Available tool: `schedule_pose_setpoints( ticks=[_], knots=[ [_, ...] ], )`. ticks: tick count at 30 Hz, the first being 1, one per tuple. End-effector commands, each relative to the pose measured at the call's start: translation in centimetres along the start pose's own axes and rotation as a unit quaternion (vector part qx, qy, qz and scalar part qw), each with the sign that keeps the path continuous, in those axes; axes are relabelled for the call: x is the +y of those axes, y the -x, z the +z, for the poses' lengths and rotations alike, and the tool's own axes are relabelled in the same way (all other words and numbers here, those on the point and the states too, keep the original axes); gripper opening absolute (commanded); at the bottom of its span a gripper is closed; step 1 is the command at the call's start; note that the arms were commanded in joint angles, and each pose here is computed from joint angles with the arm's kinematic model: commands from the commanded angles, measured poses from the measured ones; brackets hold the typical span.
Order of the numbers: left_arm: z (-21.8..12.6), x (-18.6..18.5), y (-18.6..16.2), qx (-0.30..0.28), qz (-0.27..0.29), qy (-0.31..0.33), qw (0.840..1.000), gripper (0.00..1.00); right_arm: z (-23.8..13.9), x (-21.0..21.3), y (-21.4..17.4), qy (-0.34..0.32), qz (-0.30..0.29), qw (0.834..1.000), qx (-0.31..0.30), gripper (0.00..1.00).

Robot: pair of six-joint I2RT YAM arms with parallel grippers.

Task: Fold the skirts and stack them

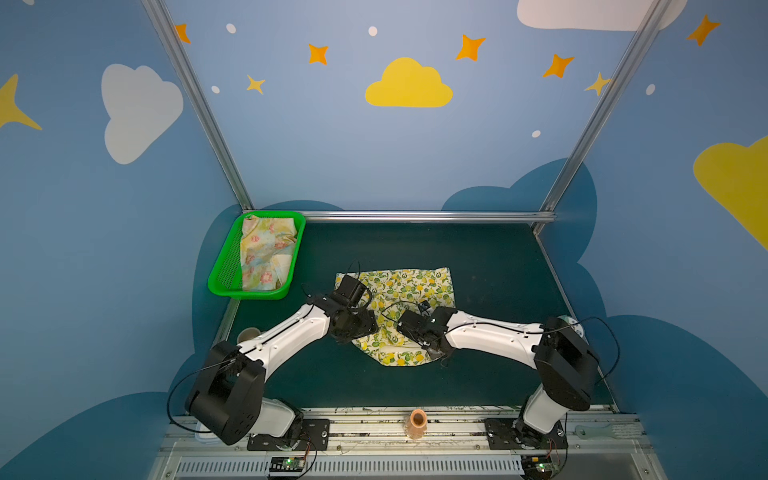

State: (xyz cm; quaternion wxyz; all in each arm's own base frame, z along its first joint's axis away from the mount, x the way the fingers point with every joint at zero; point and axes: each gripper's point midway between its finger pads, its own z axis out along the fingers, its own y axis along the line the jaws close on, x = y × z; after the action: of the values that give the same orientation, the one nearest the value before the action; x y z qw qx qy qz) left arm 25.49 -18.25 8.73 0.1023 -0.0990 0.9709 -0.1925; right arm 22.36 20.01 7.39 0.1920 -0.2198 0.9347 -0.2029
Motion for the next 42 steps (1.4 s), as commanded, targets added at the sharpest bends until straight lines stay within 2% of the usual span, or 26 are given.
schedule_pose_setpoints(
  ticks=[1, 5, 12, 17, 19, 23, 29, 36, 39, 42],
  knots=[
    [-1.7, 0.9, -0.7, 0.003, 0.003, 0.017, 1.000, 0.79, -0.2, -0.9, 1.5, -0.015, 0.021, 1.000, -0.016, 0.16],
    [-2.6, 2.3, -2.5, 0.014, 0.006, 0.027, 1.000, 0.79, 0.0, -1.3, 2.0, 0.005, 0.040, 0.999, -0.012, 0.00],
    [-2.1, 2.0, -5.8, 0.031, 0.049, 0.005, 0.998, 0.73, -0.4, -1.7, 3.7, 0.088, 0.095, 0.992, -0.009, 0.00],
    [-0.9, -0.8, -6.9, 0.043, 0.087, -0.011, 0.995, 0.74, -1.1, -1.7, 4.7, 0.137, 0.115, 0.984, -0.003, 0.00],
    [0.0, -0.9, -6.5, 0.033, 0.094, 0.018, 0.995, 0.78, -1.2, -1.4, 4.8, 0.160, 0.121, 0.980, 0.000, 0.00],
    [2.1, -0.3, -5.6, 0.020, 0.091, 0.066, 0.994, 0.78, -1.5, -1.4, 4.8, 0.178, 0.132, 0.975, -0.001, 0.00],
    [3.3, -0.6, -3.1, -0.029, 0.090, 0.085, 0.992, 0.74, -1.8, -1.9, 4.4, 0.188, 0.141, 0.972, -0.003, 0.00],
    [3.0, 0.0, 0.2, -0.110, 0.072, 0.122, 0.984, 0.48, -2.2, -2.5, 4.2, 0.195, 0.147, 0.970, -0.007, 0.00],
    [2.3, 0.2, 1.4, -0.138, 0.063, 0.117, 0.981, 0.27, -2.1, -2.6, 4.1, 0.197, 0.149, 0.969, -0.006, 0.00],
    [1.7, 0.3, 2.2, -0.143, 0.056, 0.109, 0.982, 0.04, -2.1, -2.7, 4.1, 0.202, 0.152, 0.968, -0.005, 0.00]
  ],
)
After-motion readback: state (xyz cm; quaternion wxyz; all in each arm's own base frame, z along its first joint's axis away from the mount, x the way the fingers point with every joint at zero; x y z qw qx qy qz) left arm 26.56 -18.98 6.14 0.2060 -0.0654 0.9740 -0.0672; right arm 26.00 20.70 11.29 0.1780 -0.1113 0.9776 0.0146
